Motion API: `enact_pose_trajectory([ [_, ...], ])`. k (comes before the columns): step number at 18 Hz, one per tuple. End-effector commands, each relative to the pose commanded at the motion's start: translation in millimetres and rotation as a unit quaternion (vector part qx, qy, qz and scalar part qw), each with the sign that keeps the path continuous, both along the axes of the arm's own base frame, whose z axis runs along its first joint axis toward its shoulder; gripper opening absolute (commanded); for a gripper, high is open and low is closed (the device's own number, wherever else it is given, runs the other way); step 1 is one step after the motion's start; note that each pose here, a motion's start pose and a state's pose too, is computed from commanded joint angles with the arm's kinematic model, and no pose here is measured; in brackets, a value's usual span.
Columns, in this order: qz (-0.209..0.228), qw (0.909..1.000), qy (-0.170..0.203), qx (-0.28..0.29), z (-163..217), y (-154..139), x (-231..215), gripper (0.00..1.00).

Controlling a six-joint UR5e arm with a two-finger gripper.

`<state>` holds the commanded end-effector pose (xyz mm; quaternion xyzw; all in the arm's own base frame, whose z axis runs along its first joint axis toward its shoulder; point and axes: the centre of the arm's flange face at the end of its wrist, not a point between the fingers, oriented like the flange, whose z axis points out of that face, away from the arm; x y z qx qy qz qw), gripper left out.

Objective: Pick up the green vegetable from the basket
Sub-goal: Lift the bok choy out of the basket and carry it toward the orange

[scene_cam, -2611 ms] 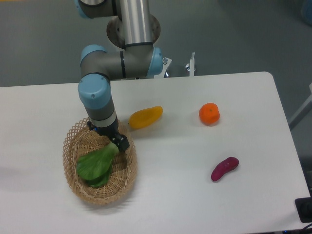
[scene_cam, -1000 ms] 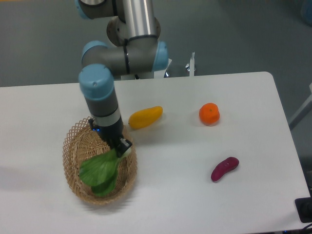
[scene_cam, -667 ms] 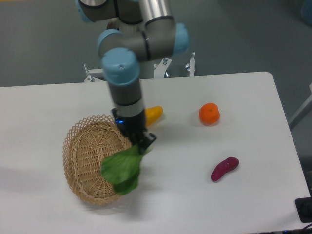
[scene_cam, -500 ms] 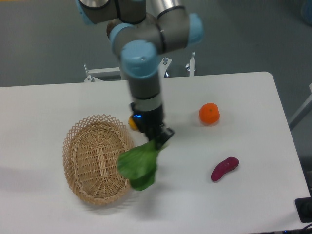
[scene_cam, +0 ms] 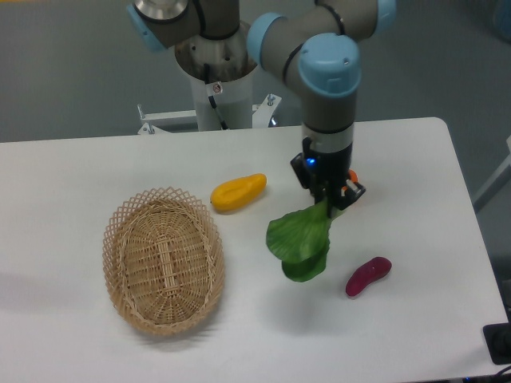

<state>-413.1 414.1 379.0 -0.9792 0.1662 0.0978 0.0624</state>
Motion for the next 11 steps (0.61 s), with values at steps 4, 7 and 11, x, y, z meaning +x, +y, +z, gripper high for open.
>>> enact_pose_trajectory([
  [4, 0.000, 1.0000, -0.003, 0.001, -1.7, 0.0, 0.9, 0.32],
  [7, -0.001, 1.0000, -0.007, -0.002, -6.2, -1.0, 2.5, 0.32],
  [11, 0.000, 1.0000, -0.007, -0.001, -5.4, -0.7, 2.3, 0.32],
])
